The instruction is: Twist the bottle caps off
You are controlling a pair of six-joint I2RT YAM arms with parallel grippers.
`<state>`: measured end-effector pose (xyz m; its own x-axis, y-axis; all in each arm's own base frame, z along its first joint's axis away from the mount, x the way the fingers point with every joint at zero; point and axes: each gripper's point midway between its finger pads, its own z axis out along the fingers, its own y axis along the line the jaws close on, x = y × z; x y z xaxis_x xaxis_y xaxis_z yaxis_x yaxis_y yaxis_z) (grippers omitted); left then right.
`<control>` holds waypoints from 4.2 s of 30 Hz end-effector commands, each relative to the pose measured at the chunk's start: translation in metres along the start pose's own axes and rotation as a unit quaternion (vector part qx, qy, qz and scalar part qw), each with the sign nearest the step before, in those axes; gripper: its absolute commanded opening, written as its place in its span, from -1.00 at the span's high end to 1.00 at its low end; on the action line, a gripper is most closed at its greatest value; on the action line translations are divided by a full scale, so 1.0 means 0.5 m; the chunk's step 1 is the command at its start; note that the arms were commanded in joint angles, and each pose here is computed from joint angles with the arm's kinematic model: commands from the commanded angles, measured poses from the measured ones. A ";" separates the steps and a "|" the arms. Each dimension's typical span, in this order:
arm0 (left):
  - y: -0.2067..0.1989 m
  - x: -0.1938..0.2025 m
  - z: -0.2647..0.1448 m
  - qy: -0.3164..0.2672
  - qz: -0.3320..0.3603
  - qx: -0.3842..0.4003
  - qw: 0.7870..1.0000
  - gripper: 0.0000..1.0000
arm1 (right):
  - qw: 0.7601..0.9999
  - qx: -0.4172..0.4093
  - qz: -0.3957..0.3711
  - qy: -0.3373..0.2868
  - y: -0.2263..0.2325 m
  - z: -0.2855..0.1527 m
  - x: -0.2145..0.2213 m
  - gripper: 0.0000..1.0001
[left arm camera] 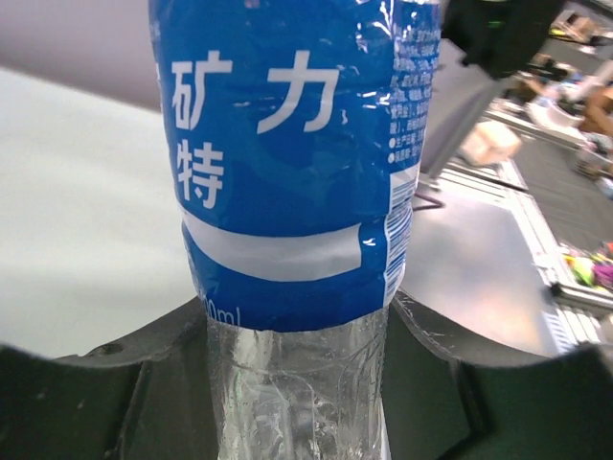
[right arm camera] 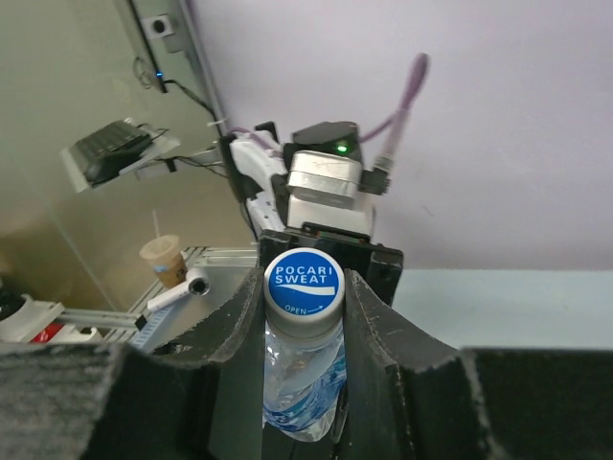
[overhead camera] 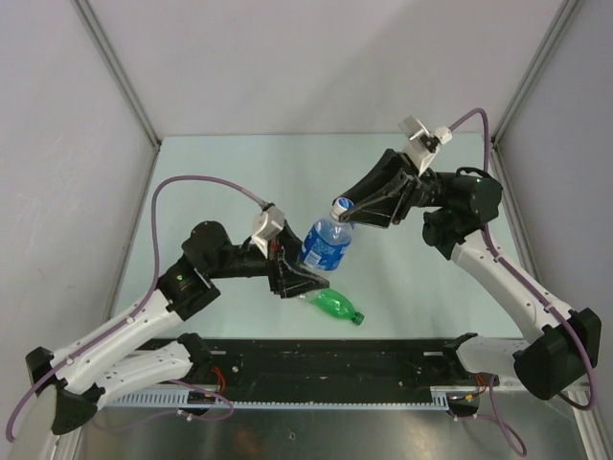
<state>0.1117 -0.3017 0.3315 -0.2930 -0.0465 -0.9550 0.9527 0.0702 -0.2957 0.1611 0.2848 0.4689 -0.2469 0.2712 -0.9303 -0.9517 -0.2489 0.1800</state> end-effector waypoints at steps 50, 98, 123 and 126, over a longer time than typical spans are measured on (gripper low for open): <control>0.246 0.029 -0.078 0.067 0.032 -0.352 0.933 1.00 | 0.919 0.356 0.145 -0.088 -0.244 -0.107 0.003 -0.99; 0.244 0.044 -0.085 0.097 0.066 -0.421 0.899 1.00 | 0.933 0.322 0.159 -0.020 -0.285 -0.015 0.063 1.00; -0.122 -0.069 0.006 -0.058 0.092 0.107 0.988 1.00 | 0.999 0.012 -0.043 0.017 0.044 -0.006 -0.025 1.00; -0.153 -0.075 -0.001 -0.063 0.097 0.151 0.982 1.00 | 0.997 -0.010 -0.067 0.024 0.078 -0.009 -0.029 1.00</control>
<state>0.1047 -0.3109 0.3449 -0.2184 -0.0763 -0.9729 0.9686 0.1045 -0.2257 0.1495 0.2721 0.4908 -0.1764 0.2850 -0.9421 -0.9772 -0.1658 0.1328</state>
